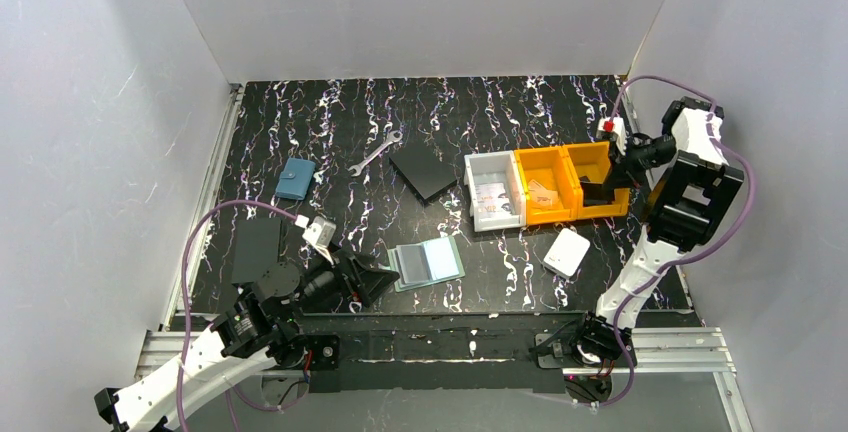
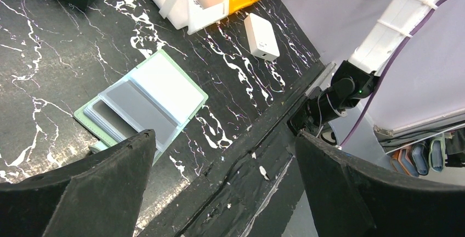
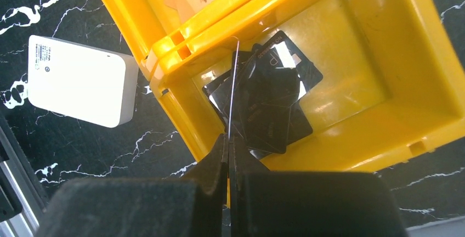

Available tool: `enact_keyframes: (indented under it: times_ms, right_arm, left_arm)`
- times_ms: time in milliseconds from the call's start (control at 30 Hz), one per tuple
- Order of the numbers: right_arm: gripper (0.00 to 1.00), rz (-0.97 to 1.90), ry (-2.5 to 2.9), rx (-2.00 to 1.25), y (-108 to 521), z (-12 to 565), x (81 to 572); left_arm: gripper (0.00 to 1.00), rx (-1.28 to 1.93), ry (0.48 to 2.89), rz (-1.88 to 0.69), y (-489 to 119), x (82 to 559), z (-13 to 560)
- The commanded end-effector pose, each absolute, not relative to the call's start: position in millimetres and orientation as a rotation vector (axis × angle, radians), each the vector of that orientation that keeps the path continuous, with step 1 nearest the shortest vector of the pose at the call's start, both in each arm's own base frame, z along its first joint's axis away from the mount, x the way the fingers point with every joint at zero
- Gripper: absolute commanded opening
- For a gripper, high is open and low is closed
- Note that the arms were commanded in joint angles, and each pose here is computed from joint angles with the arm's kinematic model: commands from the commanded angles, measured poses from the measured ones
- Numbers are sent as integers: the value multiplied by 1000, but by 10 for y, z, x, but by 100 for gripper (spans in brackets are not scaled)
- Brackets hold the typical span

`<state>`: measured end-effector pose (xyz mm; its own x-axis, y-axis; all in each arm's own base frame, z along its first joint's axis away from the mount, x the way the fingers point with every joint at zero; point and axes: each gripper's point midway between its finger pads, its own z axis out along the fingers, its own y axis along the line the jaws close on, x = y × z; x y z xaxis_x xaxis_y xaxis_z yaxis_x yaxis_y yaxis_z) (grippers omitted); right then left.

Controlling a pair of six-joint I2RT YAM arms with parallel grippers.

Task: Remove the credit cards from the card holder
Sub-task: Place the credit card in the storage box, then reset both arms

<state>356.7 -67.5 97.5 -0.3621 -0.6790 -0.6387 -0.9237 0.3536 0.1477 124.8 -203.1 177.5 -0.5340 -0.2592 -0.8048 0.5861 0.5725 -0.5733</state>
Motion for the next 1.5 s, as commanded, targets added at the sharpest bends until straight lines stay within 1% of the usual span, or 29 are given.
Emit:
enact_keyframes:
  times_ms: [0, 167, 333, 433, 533, 600, 667, 900, 1033, 1167, 1267, 1333, 1400, 1467]
  right_arm:
    - [1, 760, 2157, -1390, -585, 921, 3477]
    - [2, 754, 2188, -1369, -591, 861, 3510]
    - [8, 736, 2230, -1354, -585, 802, 3552]
    - [15, 694, 2251, -1323, -598, 807, 3630]
    - [26, 614, 2271, -1259, -636, 879, 3763]
    - [30, 576, 2271, -1214, -646, 966, 3854]
    - [33, 533, 2266, -1174, -665, 1070, 3952]
    - [39, 337, 2257, -1002, -740, 1489, 4270]
    - [41, 346, 2232, -972, -596, 1826, 4187]
    - [45, 507, 2188, -899, -272, 2103, 3854]
    - [48, 566, 2115, -823, -50, 2255, 3628]
    - [58, 529, 2036, -759, 49, 2441, 3522]
    - [75, 503, 1985, -672, 106, 2508, 3449]
    - [89, 461, 1910, -623, 141, 2663, 3411]
  left_arm:
    - [98, 257, 1851, -1092, -2023, 1263, 1720]
    - [98, 258, 1855, -1093, -2031, 1264, 1715]
    - [98, 257, 1857, -1094, -2033, 1263, 1709]
    - [98, 254, 1855, -1100, -2036, 1258, 1723]
    - [98, 252, 1848, -1102, -2031, 1260, 1749]
    - [98, 248, 1846, -1105, -2028, 1259, 1763]
    - [98, 243, 1843, -1109, -2028, 1259, 1775]
    - [98, 197, 1842, -1135, -2011, 1251, 1826]
    - [98, 115, 1833, -1149, -1962, 1284, 1884]
    - [98, 48, 1808, -1135, -1879, 1333, 1936]
    - [98, 54, 1789, -1090, -1804, 1359, 2009]
    - [98, 38, 1833, -975, -1664, 1418, 2027]
    - [98, 99, 1862, -870, -1586, 1445, 2180]
    - [98, 159, 1903, -804, -1591, 1467, 2287]
